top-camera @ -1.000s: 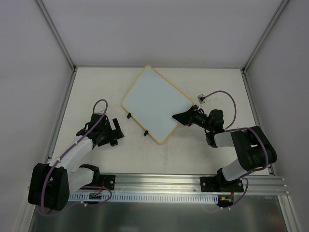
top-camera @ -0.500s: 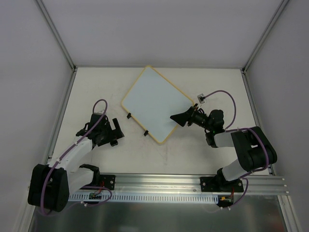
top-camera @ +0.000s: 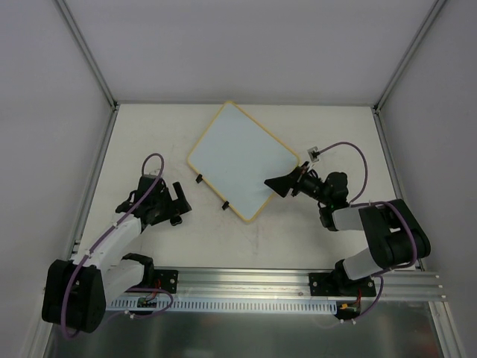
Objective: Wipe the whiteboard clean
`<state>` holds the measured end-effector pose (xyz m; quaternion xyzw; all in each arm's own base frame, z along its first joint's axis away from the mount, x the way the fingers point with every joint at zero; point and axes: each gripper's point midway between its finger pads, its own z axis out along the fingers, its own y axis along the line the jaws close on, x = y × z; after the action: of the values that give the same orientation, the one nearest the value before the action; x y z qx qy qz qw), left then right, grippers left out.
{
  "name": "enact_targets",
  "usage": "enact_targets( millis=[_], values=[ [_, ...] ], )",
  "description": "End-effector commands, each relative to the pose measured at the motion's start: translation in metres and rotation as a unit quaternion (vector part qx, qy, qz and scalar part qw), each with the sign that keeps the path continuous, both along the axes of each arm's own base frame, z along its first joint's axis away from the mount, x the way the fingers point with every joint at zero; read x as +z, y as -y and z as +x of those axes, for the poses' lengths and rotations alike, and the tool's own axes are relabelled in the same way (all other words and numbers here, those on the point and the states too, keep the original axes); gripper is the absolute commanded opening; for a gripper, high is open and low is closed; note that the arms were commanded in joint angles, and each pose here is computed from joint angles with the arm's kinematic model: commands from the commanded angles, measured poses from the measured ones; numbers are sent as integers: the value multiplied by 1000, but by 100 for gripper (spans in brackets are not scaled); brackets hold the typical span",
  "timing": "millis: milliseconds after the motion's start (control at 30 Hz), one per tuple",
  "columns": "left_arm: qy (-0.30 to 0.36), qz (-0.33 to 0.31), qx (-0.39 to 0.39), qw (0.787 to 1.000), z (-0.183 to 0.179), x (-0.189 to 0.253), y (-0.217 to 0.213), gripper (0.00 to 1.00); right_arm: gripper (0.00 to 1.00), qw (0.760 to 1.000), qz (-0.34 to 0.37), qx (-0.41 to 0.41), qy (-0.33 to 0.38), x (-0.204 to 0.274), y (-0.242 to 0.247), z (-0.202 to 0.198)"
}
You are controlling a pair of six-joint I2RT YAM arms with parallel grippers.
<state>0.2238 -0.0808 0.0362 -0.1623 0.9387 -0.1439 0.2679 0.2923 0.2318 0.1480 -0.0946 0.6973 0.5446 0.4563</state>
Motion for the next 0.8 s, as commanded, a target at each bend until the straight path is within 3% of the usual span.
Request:
enact_targets(
  millis=[0,400,633,667,700,767],
  values=[
    [15,-4,11,1000,-2,6,-3,99,99,994,18,-30,99,39,12,5],
    [41,-28,4,999,-1,20,4,99,99,989,26,-116,84,36,50,5],
    [76,-54,1,996,-3,35,10,99,99,983,-12,-170,70,14,74,-27],
    [87,-59,1,995,-4,38,10,99,99,979,-5,-184,93,27,80,-34],
    [91,-62,1,994,-5,40,11,99,99,980,-26,-189,52,8,83,-38],
    [103,-69,0,992,-6,45,12,99,99,973,-33,-210,90,30,92,-45]
  ],
)
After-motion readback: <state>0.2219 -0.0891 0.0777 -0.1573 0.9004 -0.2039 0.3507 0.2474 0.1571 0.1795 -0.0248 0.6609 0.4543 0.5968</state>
